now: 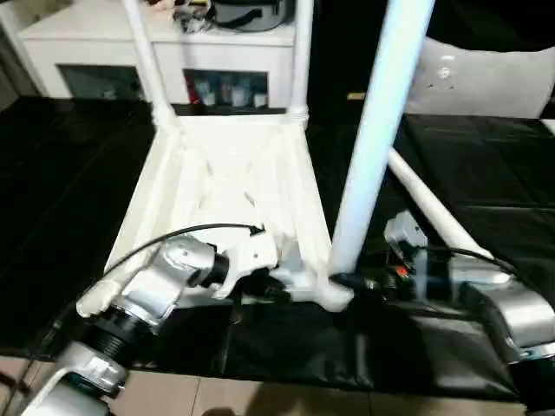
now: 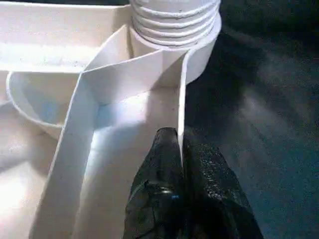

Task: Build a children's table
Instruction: Rotate leg to tighten

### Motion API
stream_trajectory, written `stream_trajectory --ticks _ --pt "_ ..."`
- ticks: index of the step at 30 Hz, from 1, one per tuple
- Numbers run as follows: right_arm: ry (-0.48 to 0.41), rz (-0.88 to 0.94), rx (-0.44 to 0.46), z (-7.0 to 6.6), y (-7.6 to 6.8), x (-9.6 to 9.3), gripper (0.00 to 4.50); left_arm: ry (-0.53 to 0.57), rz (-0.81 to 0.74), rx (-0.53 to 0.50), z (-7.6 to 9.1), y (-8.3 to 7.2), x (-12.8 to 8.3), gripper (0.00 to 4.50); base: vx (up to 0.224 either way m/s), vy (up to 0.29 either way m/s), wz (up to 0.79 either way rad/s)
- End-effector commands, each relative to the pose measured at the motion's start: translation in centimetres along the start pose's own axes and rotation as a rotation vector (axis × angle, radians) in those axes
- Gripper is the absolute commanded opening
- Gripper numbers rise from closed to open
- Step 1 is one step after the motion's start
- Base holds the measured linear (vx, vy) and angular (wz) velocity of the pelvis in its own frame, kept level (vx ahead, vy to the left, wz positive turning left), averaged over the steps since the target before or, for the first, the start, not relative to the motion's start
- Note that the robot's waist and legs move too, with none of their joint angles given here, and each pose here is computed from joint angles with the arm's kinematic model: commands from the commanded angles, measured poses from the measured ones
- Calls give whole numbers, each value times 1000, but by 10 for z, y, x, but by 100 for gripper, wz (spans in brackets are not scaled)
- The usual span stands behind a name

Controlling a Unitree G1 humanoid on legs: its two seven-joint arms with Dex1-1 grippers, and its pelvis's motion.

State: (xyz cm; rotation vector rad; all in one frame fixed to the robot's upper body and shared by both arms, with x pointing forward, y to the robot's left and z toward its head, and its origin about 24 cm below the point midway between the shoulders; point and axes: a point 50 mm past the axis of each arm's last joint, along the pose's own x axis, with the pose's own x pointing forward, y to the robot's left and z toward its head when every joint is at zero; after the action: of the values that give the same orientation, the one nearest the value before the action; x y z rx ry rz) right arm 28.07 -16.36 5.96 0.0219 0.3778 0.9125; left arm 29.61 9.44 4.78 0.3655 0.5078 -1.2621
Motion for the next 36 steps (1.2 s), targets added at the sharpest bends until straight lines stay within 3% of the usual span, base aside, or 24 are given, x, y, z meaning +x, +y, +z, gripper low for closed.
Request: stream_trajectory --ticks 1,3,7,9,10,20,24,28,29,33,36 --pt "29 -87 78 -9 0 14 209 -99 32 -44 23 -4 12 0 0 0 0" --pt "32 -210 102 -10 -5 22 209 -135 116 -125 34 0 20 0 0 0 0" --pt "22 -445 169 -9 -15 35 209 -166 278 -190 50 8 34 0 0 0 0" --pt "-3 -454 168 -7 -14 37 209 -162 284 -169 52 7 36 0 0 0 0" --pt "-9 -456 167 -7 -14 38 260 -159 284 -164 52 6 36 0 0 0 0" --pt "-22 -480 174 -6 -13 37 332 -129 300 -103 49 7 34 0 0 0 0" --pt "13 -524 117 -8 -15 22 362 -116 295 -84 48 7 35 0 0 0 0" --pt "-17 -485 125 -8 -12 13 398 -125 310 -98 50 8 34 0 0 0 0" --pt "-21 -477 121 -8 -12 12 403 -129 311 -100 50 9 34 43 0 0 0" --pt "-32 -455 86 -5 -11 1 440 -172 291 -92 55 9 28 73 0 0 0" --pt "-21 -403 32 -1 -11 -8 450 -194 312 -25 60 10 18 101 0 0 0"
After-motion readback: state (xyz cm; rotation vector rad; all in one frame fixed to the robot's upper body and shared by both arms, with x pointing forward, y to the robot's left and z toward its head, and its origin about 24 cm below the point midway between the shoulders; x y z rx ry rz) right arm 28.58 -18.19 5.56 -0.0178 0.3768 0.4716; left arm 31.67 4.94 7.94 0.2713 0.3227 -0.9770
